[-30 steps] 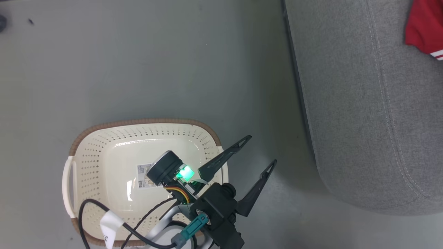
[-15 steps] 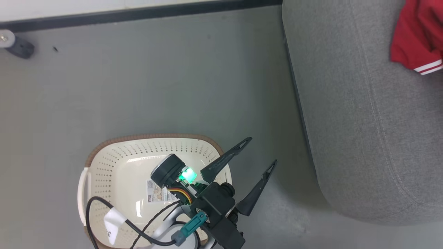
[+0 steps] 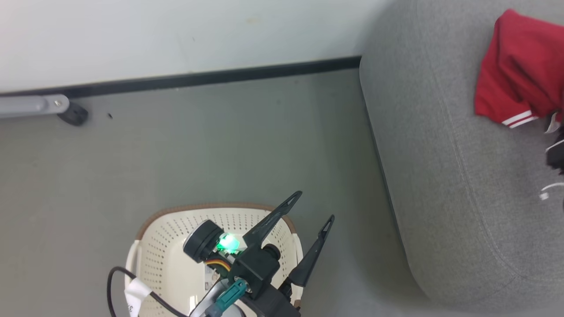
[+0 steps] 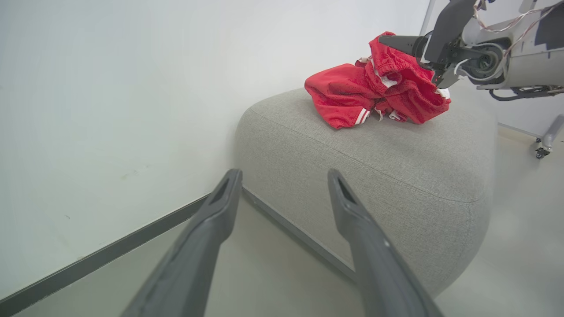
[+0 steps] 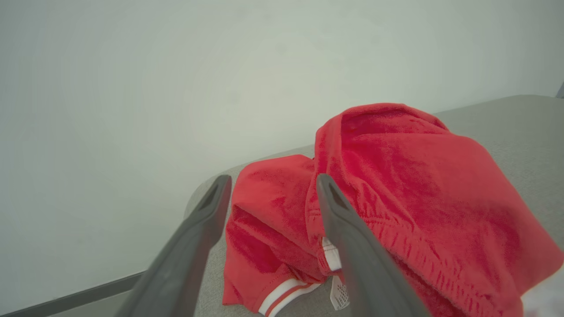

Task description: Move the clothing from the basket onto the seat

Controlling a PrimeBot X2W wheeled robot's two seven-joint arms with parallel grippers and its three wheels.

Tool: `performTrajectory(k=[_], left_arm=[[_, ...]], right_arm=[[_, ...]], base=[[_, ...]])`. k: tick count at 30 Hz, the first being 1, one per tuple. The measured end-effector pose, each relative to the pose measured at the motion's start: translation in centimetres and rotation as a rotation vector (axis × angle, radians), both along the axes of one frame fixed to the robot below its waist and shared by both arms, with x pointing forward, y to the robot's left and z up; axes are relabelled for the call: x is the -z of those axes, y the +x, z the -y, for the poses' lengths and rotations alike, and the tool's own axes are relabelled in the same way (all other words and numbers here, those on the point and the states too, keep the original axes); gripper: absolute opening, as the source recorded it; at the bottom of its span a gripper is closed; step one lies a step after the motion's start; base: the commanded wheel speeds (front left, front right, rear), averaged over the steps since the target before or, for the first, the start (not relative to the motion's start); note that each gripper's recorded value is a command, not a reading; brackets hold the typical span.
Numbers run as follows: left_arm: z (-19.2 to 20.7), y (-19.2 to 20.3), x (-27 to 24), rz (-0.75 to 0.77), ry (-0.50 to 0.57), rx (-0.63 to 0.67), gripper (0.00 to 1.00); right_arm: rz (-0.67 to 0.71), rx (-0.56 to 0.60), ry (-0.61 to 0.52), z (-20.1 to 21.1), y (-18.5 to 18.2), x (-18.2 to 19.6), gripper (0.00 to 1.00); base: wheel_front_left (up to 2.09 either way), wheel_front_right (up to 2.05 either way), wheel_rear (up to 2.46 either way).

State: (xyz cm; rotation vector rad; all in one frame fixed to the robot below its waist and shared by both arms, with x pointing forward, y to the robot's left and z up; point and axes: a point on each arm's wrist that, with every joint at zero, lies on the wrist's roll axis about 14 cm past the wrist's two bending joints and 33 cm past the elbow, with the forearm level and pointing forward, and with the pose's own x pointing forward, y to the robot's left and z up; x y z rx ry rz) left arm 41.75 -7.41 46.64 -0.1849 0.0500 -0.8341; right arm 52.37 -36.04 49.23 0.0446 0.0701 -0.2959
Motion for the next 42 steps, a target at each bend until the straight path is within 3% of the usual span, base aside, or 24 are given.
performTrajectory(k=[8, 21, 42], left_arm=[[-2.4, -1.2, -1.5, 0.015, 0.014, -0.094, 1.0], [-9.8, -1.2, -3.1, 0.025, 0.025, -0.374, 1.0], [-17.4, -2.2, -3.0, 0.008, 0.036, -0.618, 1.0]], right_arm=[[0.045, -0.102, 0.022, -4.6, -1.8, -1.0, 1.0], [0.127, -0.317, 0.068, -14.5, -4.6, -2.4, 1.0], [0.129, -0.455, 0.078, -20.1, -10.5, -1.1, 1.0]], base=[[0.0, 0.0, 0.0], [0.0, 0.0, 0.0], [0.0, 0.0, 0.0]])
